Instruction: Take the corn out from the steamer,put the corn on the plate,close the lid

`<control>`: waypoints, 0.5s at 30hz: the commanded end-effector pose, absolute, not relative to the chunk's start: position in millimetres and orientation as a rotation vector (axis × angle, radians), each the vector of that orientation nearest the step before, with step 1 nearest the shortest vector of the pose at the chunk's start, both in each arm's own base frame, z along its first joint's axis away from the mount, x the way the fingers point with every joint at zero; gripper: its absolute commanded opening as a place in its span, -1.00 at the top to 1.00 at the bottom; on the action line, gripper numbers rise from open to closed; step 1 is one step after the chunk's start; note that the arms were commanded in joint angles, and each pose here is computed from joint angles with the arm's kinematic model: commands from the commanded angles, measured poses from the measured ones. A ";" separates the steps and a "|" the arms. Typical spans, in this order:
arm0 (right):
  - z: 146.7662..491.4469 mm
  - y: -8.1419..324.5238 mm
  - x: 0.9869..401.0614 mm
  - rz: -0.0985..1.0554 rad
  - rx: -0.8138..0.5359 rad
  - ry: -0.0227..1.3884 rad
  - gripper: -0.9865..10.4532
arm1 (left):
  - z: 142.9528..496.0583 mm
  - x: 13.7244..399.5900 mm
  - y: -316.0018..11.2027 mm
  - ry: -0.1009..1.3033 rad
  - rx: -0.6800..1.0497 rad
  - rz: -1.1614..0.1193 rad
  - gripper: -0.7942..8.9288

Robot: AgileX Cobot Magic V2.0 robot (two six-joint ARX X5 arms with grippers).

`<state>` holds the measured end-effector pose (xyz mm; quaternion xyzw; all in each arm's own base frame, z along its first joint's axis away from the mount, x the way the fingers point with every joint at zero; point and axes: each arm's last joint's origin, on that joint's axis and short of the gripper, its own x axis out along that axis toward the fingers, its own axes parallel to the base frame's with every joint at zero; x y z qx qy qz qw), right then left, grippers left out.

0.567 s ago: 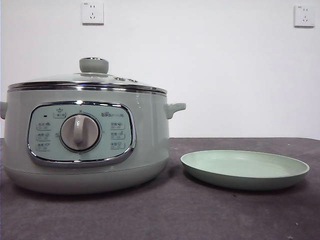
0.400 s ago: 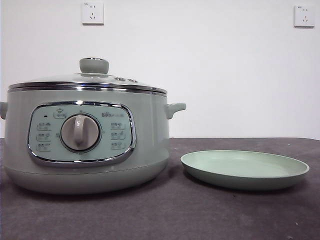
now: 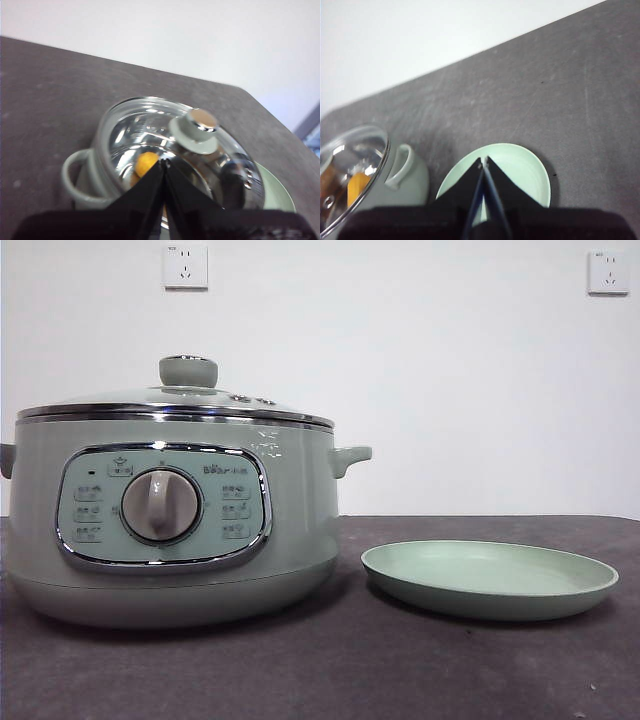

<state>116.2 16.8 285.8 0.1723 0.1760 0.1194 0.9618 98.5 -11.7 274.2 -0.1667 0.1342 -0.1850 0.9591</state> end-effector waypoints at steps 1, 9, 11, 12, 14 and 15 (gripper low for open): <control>303.6 19.0 126.8 0.298 0.243 0.406 0.83 | 292.4 107.1 -12.7 0.297 -0.248 -0.427 0.85; 326.0 28.9 157.2 0.573 0.175 0.621 0.83 | 326.7 133.2 -16.5 0.460 -0.207 -0.581 0.84; 325.6 31.2 164.1 0.642 0.173 0.661 0.82 | 330.9 140.6 -17.3 0.502 -0.202 -0.613 0.83; 324.8 31.8 166.8 0.661 0.171 0.672 0.78 | 332.5 143.8 -17.4 0.516 -0.203 -0.616 0.83; 321.7 32.5 172.6 0.668 0.173 0.691 0.51 | 334.7 150.9 -17.3 0.537 -0.208 -0.612 0.62; 320.0 32.6 175.0 0.662 0.174 0.702 0.34 | 335.0 153.7 -17.3 0.542 -0.209 -0.611 0.38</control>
